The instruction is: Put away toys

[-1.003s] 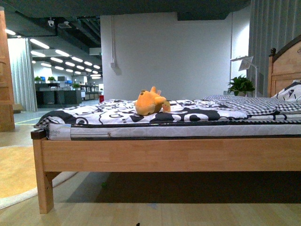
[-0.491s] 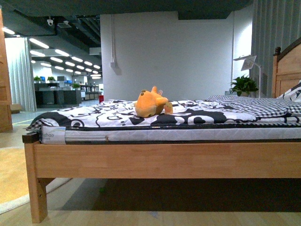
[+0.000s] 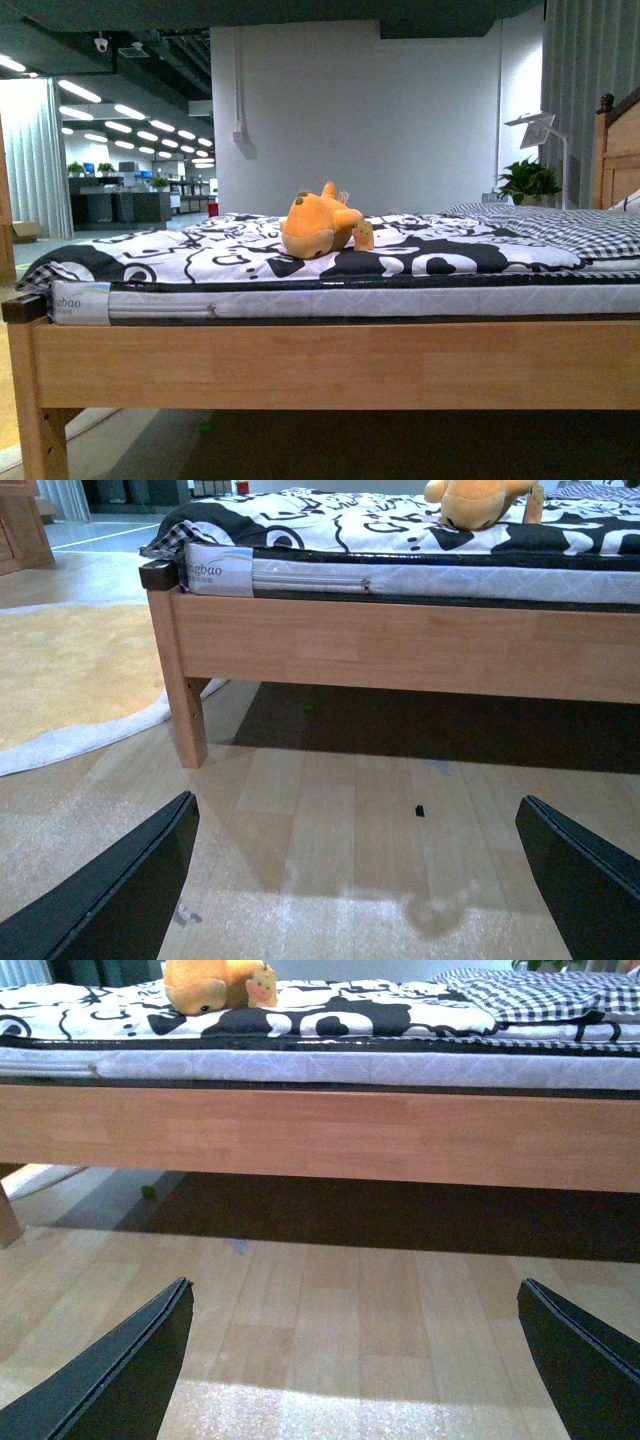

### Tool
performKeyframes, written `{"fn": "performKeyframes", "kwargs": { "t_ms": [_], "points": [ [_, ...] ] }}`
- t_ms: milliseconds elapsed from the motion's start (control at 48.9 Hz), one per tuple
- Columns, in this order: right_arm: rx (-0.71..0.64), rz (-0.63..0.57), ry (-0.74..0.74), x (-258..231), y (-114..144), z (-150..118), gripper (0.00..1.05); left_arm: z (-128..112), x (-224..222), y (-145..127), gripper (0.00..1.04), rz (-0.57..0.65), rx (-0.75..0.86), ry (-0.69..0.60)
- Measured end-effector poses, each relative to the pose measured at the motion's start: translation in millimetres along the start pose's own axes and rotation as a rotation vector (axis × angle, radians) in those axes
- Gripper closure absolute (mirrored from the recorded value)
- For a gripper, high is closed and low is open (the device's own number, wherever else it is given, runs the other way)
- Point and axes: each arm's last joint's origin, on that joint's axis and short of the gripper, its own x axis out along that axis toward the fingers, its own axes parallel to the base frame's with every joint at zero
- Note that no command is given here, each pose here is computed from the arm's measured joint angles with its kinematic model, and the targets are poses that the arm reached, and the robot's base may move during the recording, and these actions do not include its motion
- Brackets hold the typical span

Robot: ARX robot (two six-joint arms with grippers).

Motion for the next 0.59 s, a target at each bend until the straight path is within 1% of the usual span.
{"fn": "performKeyframes", "kwargs": {
  "t_ms": [593],
  "points": [
    [0.000, 0.000, 0.000, 0.0, 0.0, 0.0, 0.06, 0.0, 0.0, 0.0, 0.06, -0.001, 0.000, 0.000]
  ]
}}
